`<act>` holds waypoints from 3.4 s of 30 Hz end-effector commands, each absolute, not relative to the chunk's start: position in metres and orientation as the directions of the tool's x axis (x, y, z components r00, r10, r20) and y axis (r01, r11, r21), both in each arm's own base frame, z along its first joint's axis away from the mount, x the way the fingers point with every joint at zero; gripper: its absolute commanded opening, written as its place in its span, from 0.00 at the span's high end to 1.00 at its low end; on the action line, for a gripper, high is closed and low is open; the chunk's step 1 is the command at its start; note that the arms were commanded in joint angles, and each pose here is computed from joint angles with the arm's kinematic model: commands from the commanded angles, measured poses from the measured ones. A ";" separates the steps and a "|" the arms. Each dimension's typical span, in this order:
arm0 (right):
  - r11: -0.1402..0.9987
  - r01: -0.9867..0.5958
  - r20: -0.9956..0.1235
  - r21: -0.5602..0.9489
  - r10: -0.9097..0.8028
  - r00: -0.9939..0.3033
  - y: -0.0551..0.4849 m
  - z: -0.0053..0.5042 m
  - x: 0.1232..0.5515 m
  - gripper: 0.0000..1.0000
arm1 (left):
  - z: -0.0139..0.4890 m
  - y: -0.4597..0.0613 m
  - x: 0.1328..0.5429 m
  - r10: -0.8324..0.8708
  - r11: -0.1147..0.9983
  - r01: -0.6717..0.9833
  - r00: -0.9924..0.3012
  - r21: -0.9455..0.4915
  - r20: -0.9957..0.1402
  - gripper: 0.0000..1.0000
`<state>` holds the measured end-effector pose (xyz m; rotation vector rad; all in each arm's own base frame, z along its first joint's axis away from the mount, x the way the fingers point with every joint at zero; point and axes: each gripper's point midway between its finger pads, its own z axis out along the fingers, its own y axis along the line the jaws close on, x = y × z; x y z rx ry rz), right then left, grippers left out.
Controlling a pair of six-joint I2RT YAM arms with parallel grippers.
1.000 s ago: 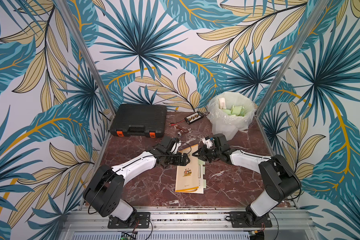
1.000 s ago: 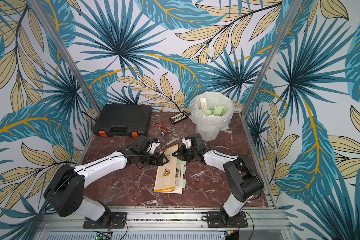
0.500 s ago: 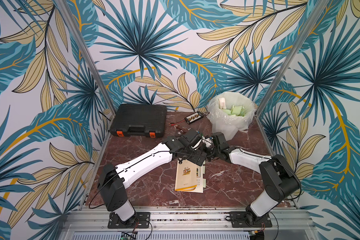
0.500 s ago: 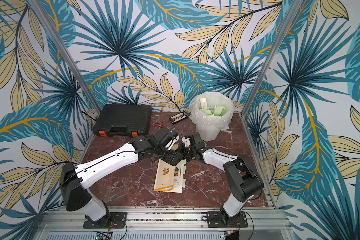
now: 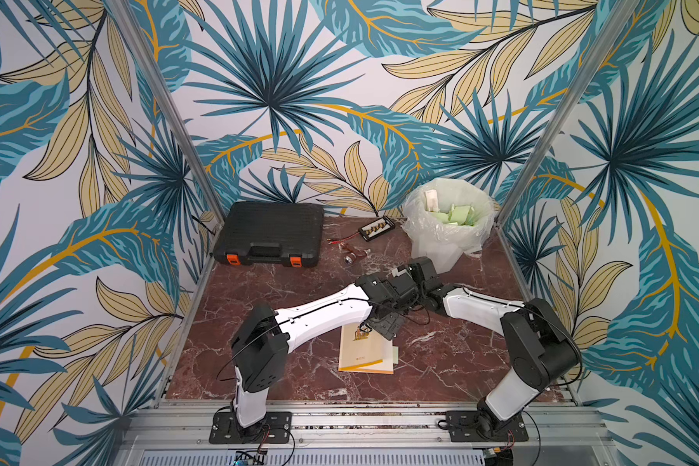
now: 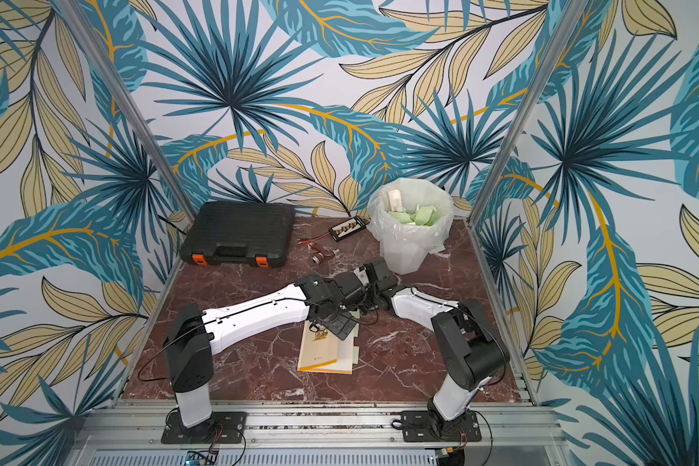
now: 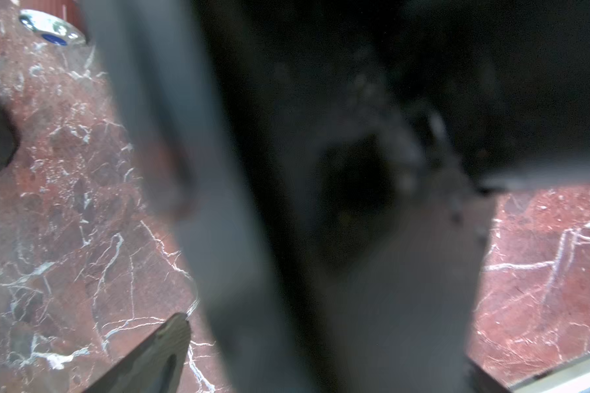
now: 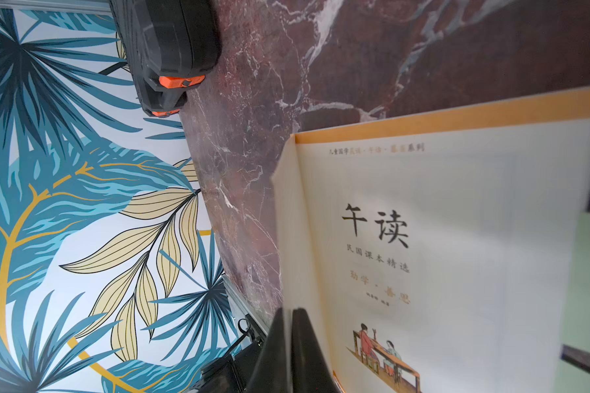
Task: Peel off the used sticky note
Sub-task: Open the book at the center of the board.
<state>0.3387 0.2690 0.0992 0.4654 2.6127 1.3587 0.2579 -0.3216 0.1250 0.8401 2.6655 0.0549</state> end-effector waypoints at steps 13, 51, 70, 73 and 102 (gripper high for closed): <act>0.446 0.206 0.029 0.871 0.372 -0.928 0.279 0.118 0.343 0.84 | 0.116 -0.297 0.256 0.538 0.842 0.494 -0.794 0.215 -0.283 0.51; 0.610 0.162 -0.017 0.775 0.277 -0.961 0.267 0.069 0.327 0.64 | 0.132 -0.120 0.286 -0.187 0.978 -0.118 -0.862 -0.172 -0.471 1.00; 0.649 0.137 -0.043 0.748 0.254 -0.966 0.270 0.070 0.326 0.65 | 0.037 -0.055 0.280 -0.199 0.968 -0.237 -0.920 0.075 -0.338 1.00; 0.694 0.136 -0.065 0.707 0.255 -0.965 0.262 0.065 0.327 0.65 | 0.028 -0.058 0.282 -0.163 0.973 -0.205 -0.932 0.101 -0.322 1.00; 0.881 0.064 -0.123 0.469 0.137 -0.983 0.263 0.020 0.337 0.71 | 0.009 -0.100 0.304 0.078 0.971 0.018 -0.967 0.239 -0.243 0.96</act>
